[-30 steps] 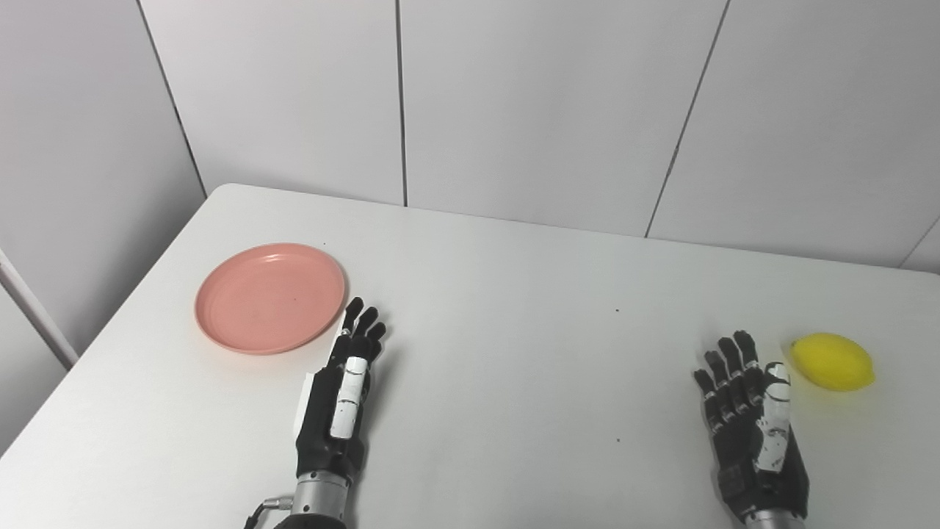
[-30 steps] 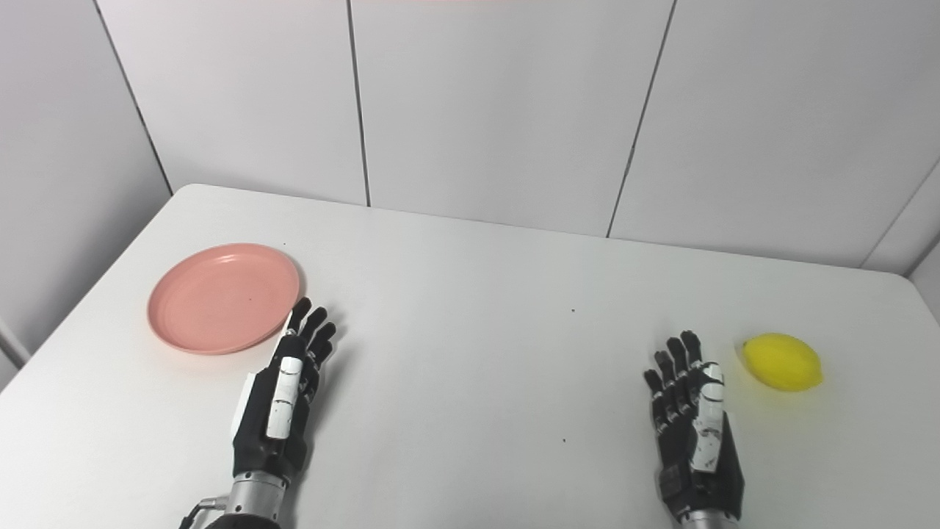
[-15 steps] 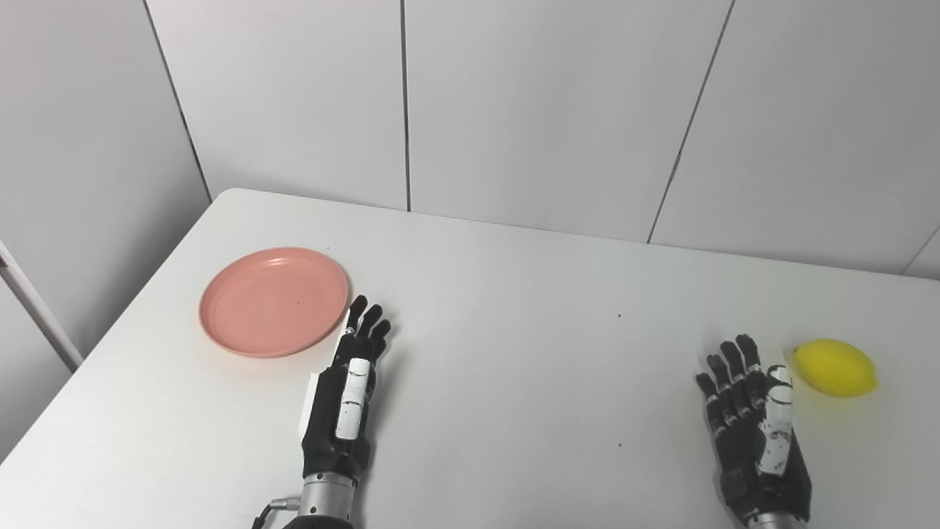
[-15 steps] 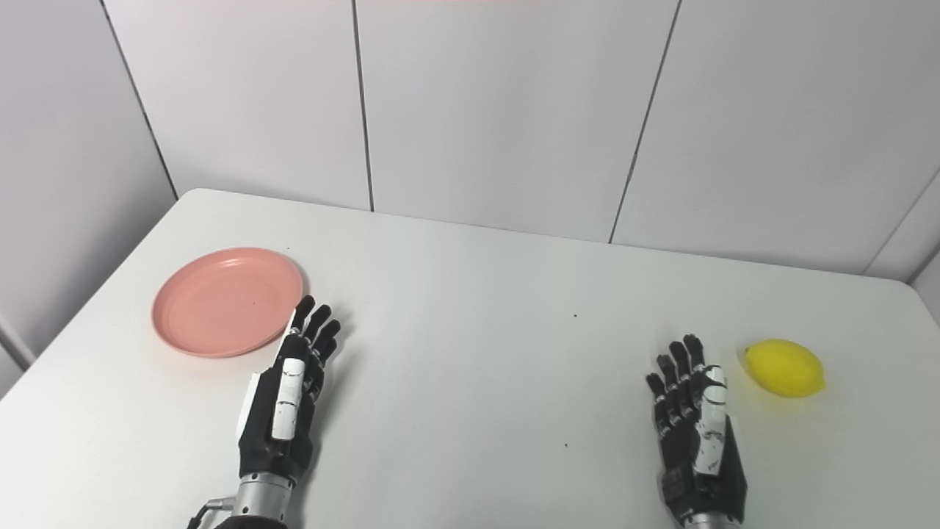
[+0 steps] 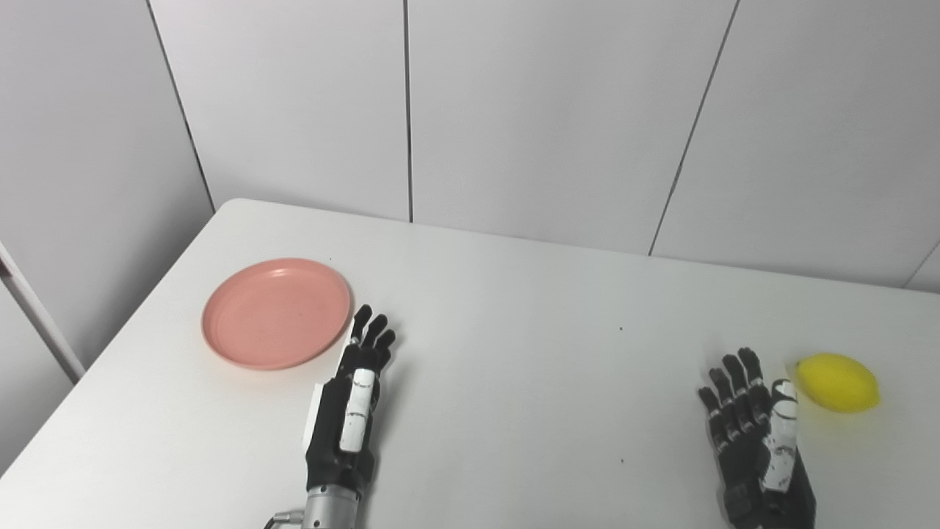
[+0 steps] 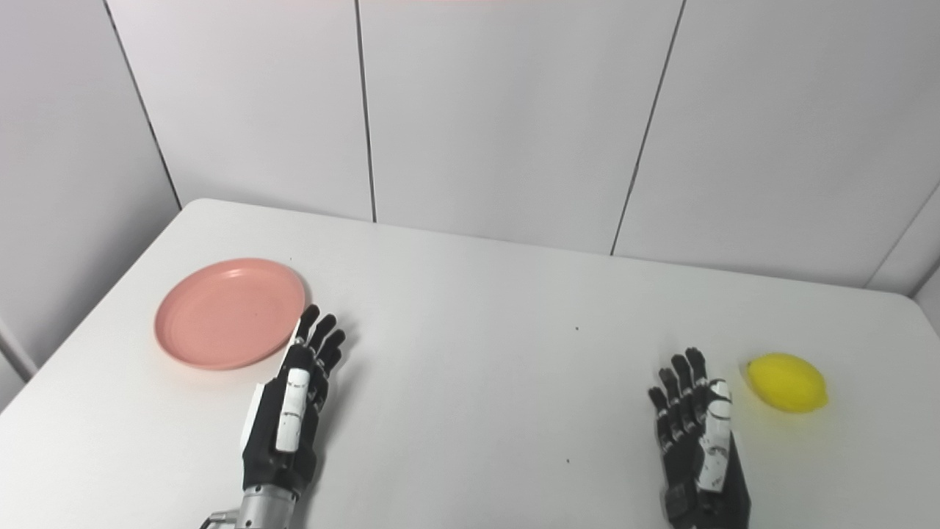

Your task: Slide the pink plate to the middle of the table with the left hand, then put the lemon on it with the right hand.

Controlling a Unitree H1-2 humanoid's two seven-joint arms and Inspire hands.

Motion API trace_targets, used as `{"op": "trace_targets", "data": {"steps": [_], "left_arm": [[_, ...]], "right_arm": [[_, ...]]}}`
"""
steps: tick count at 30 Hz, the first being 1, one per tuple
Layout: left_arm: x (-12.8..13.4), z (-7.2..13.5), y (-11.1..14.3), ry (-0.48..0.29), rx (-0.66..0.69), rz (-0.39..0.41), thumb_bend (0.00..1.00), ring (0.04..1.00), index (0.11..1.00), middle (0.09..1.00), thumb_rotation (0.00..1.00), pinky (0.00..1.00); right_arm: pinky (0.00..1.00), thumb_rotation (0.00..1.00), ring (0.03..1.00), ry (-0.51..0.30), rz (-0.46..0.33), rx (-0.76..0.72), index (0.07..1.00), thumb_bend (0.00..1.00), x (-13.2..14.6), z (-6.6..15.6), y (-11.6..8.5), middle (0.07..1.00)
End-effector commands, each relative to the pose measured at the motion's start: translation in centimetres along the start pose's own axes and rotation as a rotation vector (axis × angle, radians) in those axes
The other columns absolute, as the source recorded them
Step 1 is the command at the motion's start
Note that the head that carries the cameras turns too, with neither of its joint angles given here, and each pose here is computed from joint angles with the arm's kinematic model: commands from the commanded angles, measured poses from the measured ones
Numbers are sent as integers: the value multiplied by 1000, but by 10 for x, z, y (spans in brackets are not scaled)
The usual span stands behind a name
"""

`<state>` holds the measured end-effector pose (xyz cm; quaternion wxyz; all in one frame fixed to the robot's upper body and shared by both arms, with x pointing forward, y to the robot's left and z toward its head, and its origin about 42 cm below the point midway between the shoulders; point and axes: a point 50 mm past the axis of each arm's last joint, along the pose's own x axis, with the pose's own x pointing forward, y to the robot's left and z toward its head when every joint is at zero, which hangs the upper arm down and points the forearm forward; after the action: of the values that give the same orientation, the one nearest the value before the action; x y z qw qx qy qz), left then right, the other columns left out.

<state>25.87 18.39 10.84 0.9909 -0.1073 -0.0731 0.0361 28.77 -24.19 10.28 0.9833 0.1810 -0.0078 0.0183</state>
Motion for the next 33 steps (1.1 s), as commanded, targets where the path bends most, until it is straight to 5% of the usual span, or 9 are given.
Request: {"op": "trace_targets", "data": {"steps": [1, 22, 27, 33], "left_arm": [[-31, -44, 12, 162, 5, 35, 712, 940, 948, 957, 854, 981], [-32, -42, 10, 155, 6, 29, 705, 935, 946, 951, 841, 976], [-32, -32, 10, 145, -7, 11, 825, 936, 960, 953, 821, 973], [-31, -10, 11, 121, -16, 14, 830, 918, 957, 931, 839, 925]], "right_arm": [[1000, 1000, 1000, 145, -78, 21, 1000, 692, -24, -36, -15, 1000], [1000, 1000, 996, 139, -80, 20, 1000, 703, -24, -36, -17, 1000], [1000, 996, 996, 144, -77, 20, 1000, 698, -24, -35, -14, 1000], [1000, 1000, 1000, 129, -64, 7, 1000, 705, -23, -35, -14, 1000]]}}
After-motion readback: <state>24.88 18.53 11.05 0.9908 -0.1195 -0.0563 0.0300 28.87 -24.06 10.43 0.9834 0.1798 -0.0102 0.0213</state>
